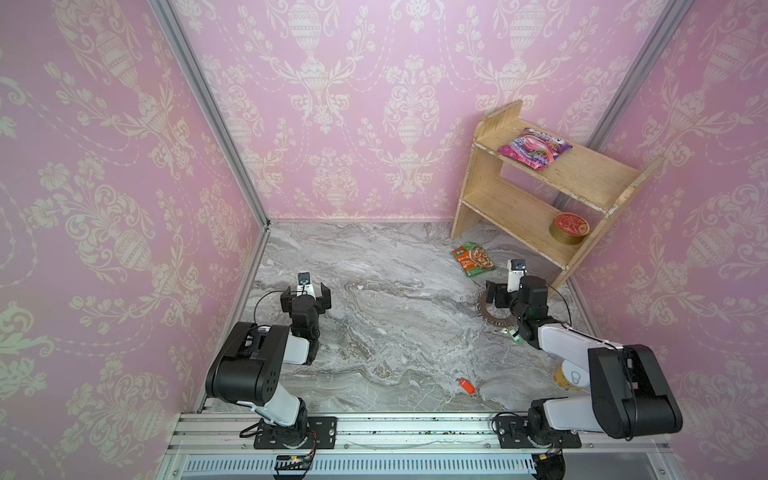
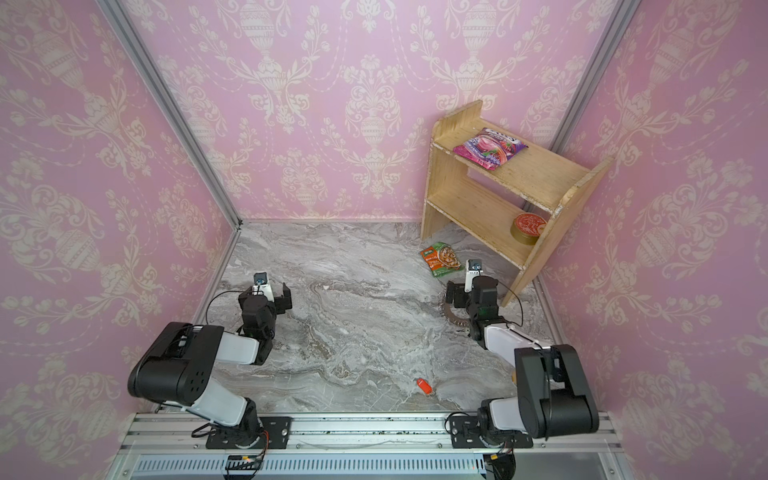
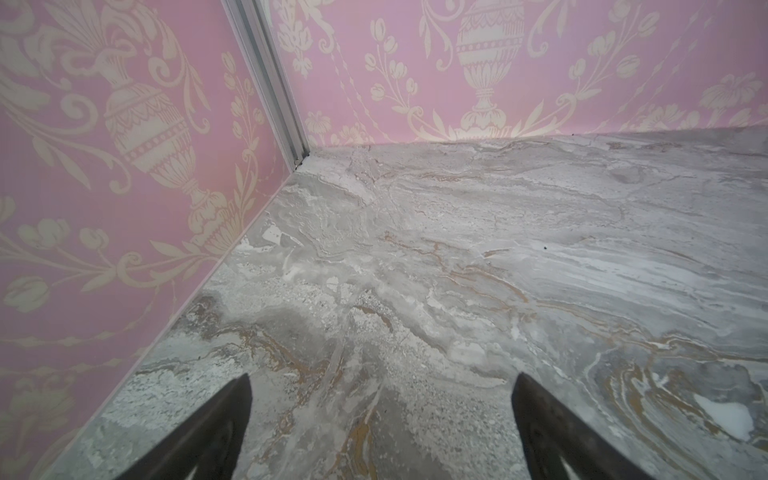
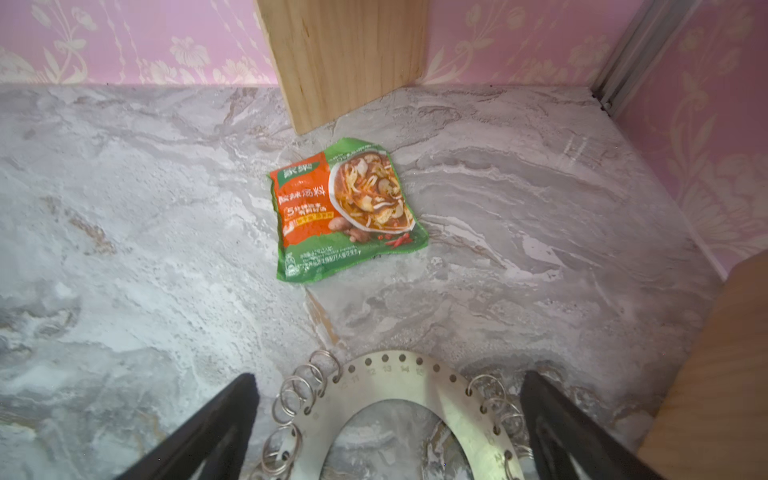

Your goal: Put the keys on the keyring

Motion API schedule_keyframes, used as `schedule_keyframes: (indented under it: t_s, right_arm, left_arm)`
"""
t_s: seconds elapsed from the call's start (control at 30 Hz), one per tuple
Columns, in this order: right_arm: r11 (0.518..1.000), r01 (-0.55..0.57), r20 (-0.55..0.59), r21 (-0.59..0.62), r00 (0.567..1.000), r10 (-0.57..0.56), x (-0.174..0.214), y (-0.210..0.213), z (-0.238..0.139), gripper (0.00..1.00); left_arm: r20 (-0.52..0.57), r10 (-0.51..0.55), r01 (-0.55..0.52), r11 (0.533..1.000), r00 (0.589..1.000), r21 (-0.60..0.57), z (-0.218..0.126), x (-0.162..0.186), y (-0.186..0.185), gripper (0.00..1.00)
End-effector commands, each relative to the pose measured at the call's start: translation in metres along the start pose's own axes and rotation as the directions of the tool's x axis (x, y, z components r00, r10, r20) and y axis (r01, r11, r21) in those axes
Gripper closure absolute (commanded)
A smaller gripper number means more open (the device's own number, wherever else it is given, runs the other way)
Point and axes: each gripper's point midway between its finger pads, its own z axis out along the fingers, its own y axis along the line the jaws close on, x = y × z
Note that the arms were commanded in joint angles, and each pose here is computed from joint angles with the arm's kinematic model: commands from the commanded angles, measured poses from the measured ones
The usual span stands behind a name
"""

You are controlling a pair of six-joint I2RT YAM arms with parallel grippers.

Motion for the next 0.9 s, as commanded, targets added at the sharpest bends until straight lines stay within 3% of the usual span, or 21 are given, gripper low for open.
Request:
schedule_keyframes:
  t_s: [0.0, 0.13, 0.23, 0.4, 0.67, 0.87]
  right_arm:
    - [0.997, -0.045, -0.152, 0.058, 0.987, 0.054, 0.011, 0.003, -0.024, 0.00]
    - [0.994, -0.100, -0.293, 0.034, 0.950, 0.106, 0.028, 0.018, -0.043, 0.00]
    - [0.991, -0.125, -0.413, 0.045, 0.901, 0.133, 0.046, 0.023, -0.048, 0.00]
    - [0.986, -0.154, -0.553, 0.056, 0.818, 0.159, 0.067, 0.031, -0.042, 0.00]
    - [0.983, -0.159, -0.658, 0.092, 0.731, 0.180, 0.081, 0.039, -0.015, 0.00]
    - [0.985, -0.148, -0.701, 0.084, 0.694, 0.164, 0.091, 0.051, 0.001, 0.00]
  left_arm:
    - [-0.068, 0.055, -0.055, 0.998, 0.996, -0.001, -0.004, -0.019, -0.005, 0.01]
    - [-0.164, -0.028, 0.039, 0.997, 0.986, 0.067, -0.011, -0.027, -0.016, 0.01]
    - [-0.248, -0.098, 0.128, 0.986, 0.964, 0.110, -0.016, -0.024, -0.028, 0.01]
    - [-0.358, -0.128, 0.197, 0.967, 0.925, 0.161, -0.022, -0.012, -0.052, 0.01]
    - [-0.414, -0.150, 0.246, 0.951, 0.898, 0.188, -0.026, -0.003, -0.070, 0.01]
    - [-0.423, -0.155, 0.258, 0.945, 0.893, 0.200, -0.029, 0.000, -0.073, 0.01]
